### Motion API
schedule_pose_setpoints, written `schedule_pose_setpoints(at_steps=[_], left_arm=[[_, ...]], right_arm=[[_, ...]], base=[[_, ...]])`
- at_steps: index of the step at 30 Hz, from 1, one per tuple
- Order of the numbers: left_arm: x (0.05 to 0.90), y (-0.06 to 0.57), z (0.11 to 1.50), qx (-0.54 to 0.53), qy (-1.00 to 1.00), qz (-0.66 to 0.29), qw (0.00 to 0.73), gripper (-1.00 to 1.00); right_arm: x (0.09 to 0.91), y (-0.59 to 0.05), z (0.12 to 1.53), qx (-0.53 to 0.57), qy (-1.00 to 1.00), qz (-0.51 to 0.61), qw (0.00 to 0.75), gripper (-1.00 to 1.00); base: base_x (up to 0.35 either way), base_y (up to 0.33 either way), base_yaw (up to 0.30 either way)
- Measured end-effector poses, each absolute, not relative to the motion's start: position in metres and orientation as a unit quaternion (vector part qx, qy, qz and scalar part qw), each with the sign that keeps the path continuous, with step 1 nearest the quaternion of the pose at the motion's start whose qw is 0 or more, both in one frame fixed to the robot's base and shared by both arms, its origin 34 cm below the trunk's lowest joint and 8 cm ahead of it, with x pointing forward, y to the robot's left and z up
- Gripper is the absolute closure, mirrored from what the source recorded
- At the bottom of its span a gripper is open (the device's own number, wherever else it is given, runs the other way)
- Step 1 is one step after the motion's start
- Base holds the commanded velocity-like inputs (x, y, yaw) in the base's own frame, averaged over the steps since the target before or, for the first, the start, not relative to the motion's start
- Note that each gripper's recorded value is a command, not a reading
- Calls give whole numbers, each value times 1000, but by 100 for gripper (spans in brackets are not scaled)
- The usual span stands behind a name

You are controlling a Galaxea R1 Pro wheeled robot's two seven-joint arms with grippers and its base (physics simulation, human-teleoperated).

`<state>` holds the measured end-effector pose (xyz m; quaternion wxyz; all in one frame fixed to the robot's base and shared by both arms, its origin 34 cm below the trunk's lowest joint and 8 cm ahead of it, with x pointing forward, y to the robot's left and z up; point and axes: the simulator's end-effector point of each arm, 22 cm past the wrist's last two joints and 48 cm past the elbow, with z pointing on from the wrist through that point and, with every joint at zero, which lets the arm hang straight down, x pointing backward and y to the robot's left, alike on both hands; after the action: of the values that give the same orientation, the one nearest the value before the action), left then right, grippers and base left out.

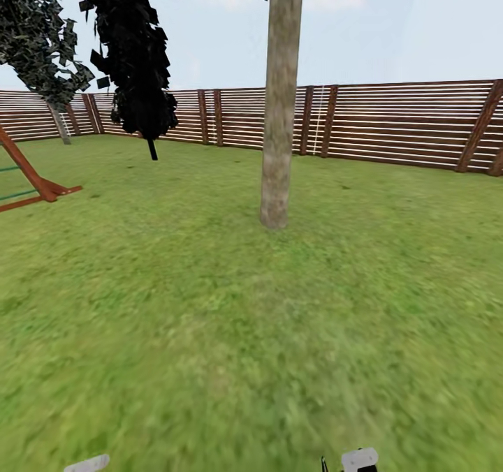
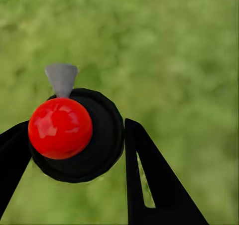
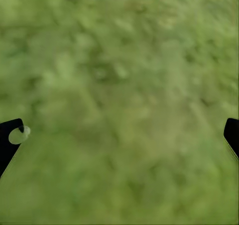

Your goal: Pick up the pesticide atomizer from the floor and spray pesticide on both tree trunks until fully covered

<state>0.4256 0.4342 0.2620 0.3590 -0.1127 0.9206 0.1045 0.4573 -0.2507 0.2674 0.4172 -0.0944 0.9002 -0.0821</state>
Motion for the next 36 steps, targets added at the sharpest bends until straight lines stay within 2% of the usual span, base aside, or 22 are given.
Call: schedule_pose_setpoints(at_steps=[36], left_arm=[[426,432,262,-111,921,100,359,100]], right_arm=[[457,-251,267,-95,900,-82,417,-100]], base=[[339,0,0]])
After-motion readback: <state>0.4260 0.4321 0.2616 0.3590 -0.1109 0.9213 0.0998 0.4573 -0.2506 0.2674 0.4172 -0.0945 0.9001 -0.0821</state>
